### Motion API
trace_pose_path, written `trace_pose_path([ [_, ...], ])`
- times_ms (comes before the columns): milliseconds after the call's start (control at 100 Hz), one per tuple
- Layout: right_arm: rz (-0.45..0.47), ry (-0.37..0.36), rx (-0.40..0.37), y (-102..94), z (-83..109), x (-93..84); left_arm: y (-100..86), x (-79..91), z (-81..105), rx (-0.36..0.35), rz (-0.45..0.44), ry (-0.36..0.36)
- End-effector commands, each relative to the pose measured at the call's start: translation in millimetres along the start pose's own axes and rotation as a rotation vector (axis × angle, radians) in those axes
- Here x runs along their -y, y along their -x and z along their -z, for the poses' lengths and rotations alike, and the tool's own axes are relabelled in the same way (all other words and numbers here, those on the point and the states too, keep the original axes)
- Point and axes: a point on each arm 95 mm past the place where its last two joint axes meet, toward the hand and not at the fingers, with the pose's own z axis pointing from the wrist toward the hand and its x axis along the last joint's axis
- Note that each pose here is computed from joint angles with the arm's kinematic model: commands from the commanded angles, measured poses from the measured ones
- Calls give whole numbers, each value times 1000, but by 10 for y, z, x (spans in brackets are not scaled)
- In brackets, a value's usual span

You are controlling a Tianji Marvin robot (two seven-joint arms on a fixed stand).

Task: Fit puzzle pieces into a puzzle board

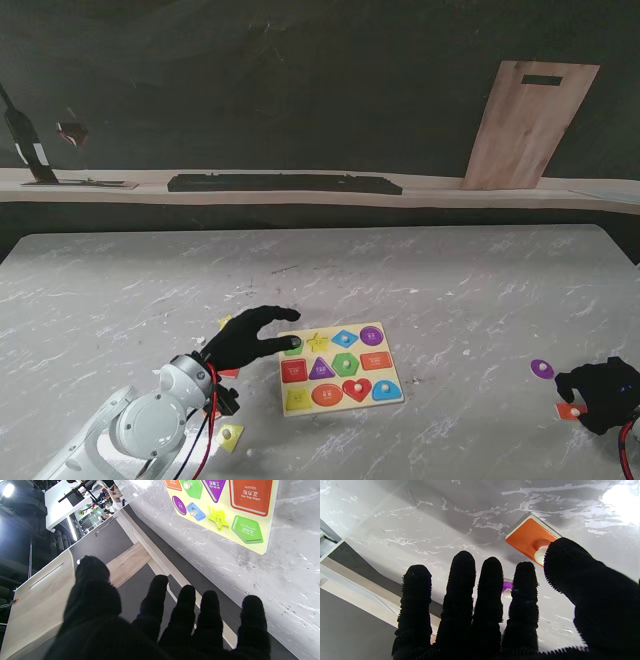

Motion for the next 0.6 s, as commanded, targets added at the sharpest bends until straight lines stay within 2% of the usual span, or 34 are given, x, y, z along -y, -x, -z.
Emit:
trace_pose_path([
  [0, 1, -7, -6, -33, 8, 30, -13, -8, -4, -1, 6, 1],
  [590, -34, -28, 15, -102, -48, 114, -10, -3, 2, -1, 3, -1],
])
